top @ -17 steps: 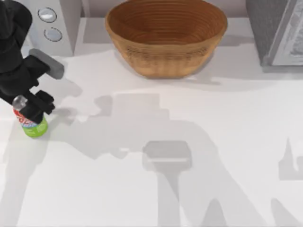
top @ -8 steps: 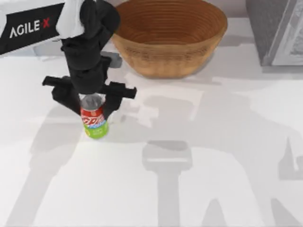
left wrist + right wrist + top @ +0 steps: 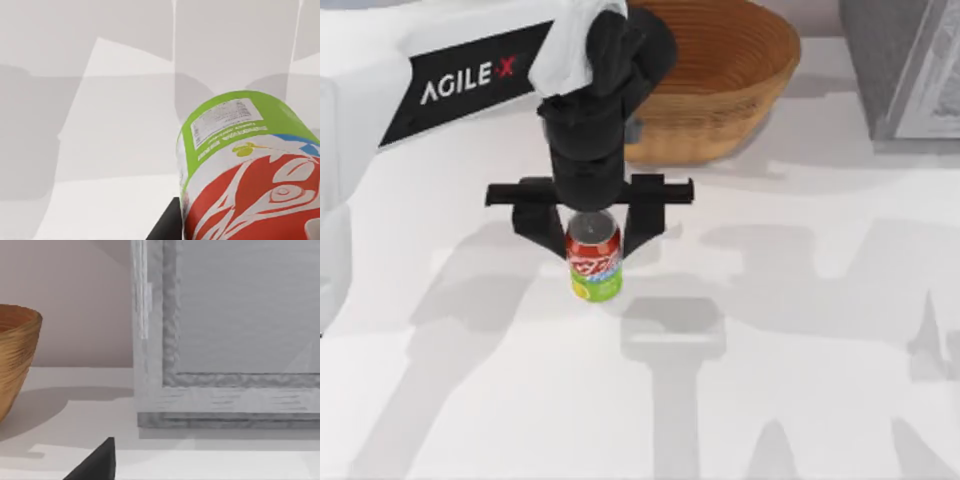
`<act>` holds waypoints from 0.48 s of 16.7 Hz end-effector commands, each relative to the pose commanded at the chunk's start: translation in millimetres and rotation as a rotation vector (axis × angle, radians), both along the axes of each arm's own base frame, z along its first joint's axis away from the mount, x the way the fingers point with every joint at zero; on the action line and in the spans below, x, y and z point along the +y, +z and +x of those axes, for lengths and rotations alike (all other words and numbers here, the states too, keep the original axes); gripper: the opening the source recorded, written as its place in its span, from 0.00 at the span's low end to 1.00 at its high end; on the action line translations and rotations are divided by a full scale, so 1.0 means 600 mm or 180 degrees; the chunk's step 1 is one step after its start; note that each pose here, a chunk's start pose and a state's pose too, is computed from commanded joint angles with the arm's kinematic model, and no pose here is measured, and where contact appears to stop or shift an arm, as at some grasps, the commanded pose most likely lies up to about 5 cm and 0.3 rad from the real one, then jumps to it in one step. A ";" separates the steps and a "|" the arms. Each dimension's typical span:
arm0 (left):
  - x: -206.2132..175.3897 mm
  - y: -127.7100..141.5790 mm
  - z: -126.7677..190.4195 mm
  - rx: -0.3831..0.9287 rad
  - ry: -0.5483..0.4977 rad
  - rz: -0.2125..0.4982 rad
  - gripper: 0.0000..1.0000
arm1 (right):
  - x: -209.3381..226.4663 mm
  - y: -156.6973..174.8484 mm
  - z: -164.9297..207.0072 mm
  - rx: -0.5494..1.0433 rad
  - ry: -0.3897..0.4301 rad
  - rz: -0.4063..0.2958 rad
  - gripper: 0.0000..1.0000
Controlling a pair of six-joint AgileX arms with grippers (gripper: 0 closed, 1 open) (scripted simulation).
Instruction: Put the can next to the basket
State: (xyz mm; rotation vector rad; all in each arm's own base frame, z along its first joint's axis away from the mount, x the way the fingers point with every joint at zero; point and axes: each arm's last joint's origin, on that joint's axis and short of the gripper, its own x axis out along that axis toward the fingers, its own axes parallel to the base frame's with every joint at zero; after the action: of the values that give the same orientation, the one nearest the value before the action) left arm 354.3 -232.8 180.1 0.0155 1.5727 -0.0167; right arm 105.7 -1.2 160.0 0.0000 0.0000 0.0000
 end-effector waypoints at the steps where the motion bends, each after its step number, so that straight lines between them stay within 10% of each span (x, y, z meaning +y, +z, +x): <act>1: 0.000 0.000 0.000 -0.0001 0.0002 0.0000 0.00 | 0.000 0.000 0.000 0.0000 0.0000 0.0000 1.00; 8: 0.000 -0.012 0.000 0.0014 0.0002 0.0005 0.00 | 0.000 0.000 0.000 0.0000 0.0000 0.0000 1.00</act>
State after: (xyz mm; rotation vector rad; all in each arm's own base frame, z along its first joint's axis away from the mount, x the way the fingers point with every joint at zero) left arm 354.0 -232.7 172.8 0.0163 1.5771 -0.0150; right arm 105.7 -1.2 160.0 0.0000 0.0000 0.0000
